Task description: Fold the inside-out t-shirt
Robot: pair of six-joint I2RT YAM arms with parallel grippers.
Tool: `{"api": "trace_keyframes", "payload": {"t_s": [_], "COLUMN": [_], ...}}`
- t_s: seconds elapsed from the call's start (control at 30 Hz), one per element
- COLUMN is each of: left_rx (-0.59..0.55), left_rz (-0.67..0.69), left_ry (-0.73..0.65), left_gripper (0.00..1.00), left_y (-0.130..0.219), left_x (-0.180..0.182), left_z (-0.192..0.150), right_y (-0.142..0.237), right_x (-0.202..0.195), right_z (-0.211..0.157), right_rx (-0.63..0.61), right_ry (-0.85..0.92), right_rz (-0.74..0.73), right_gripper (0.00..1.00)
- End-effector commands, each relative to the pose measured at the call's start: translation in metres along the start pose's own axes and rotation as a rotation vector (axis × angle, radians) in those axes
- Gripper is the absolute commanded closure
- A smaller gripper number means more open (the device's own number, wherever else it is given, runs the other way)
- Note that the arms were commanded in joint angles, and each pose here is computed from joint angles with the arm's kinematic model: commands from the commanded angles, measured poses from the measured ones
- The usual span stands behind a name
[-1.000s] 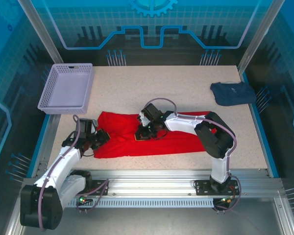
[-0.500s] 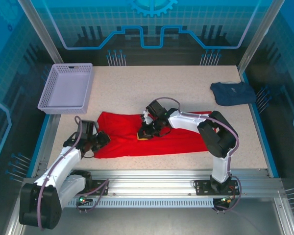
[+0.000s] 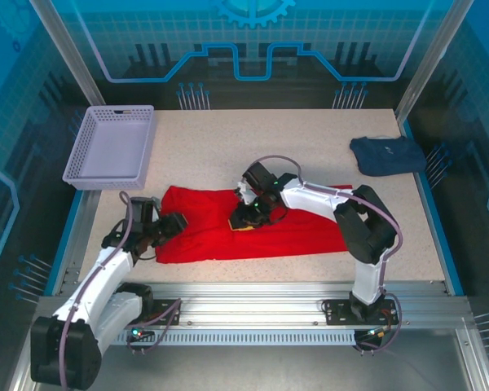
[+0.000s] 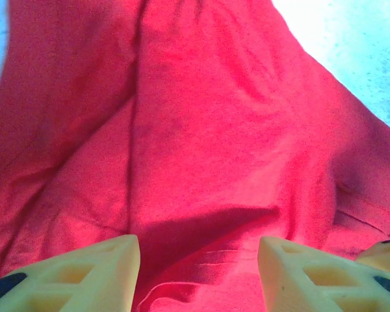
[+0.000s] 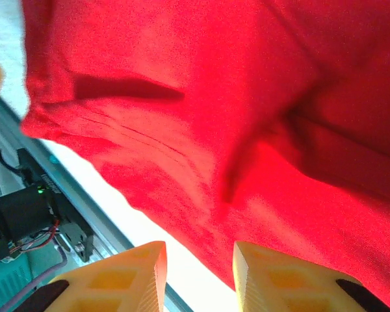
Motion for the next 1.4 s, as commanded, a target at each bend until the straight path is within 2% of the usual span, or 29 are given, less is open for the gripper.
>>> {"api": "trace_keyframes", "payload": {"t_s": [0.0, 0.17, 0.4, 0.6, 0.77, 0.9, 1.03, 1.1, 1.23, 1.37], "left_rx": [0.064, 0.192, 0.31, 0.262, 0.242, 0.214, 0.233, 0.262, 0.286, 0.255], "left_rz": [-0.108, -0.045, 0.038, 0.037, 0.076, -0.042, -0.121, -0.068, 0.1, 0.157], "left_ry": [-0.06, -0.051, -0.01, -0.011, -0.044, -0.059, -0.036, -0.05, -0.067, -0.099], "left_gripper": [0.48, 0.53, 0.64, 0.65, 0.65, 0.65, 0.66, 0.67, 0.68, 0.67], "left_y": [-0.01, -0.041, -0.048, -0.038, -0.033, -0.027, -0.033, -0.039, -0.047, -0.041], "left_x": [-0.025, -0.028, 0.001, 0.011, 0.007, -0.007, -0.009, -0.005, 0.008, 0.002], "left_z": [0.002, 0.001, -0.027, -0.033, -0.029, -0.025, -0.028, -0.031, -0.031, -0.024], "right_y": [-0.011, -0.038, -0.051, -0.043, -0.023, -0.01, -0.02, -0.029, -0.047, -0.046], "right_x": [0.028, 0.013, -0.02, -0.033, -0.026, -0.009, -0.003, -0.005, -0.025, -0.036], "right_z": [0.015, 0.02, -0.009, -0.026, -0.022, -0.014, 0.0, 0.006, 0.007, -0.005], "right_rx": [-0.039, -0.003, 0.095, 0.132, 0.101, 0.041, -0.009, -0.021, 0.031, 0.067], "right_ry": [0.129, 0.075, -0.041, -0.066, -0.013, 0.068, 0.074, 0.061, -0.022, -0.056], "right_rz": [0.077, 0.072, -0.001, -0.028, 0.009, 0.113, 0.198, 0.215, 0.131, 0.086], "right_gripper": [0.68, 0.72, 0.77, 0.77, 0.77, 0.75, 0.73, 0.73, 0.73, 0.73]}}
Point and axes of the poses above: each hand's point on the last joint's axis, 136 mm out from that joint toward the fingers, its own y axis back along the fingers, its own x axis along the line the jaws close on, z = x × y, the point moved 10 cm from there along y, back along the fingers, and after that the axes turned 14 degrees about y, right-handed, at the moved point
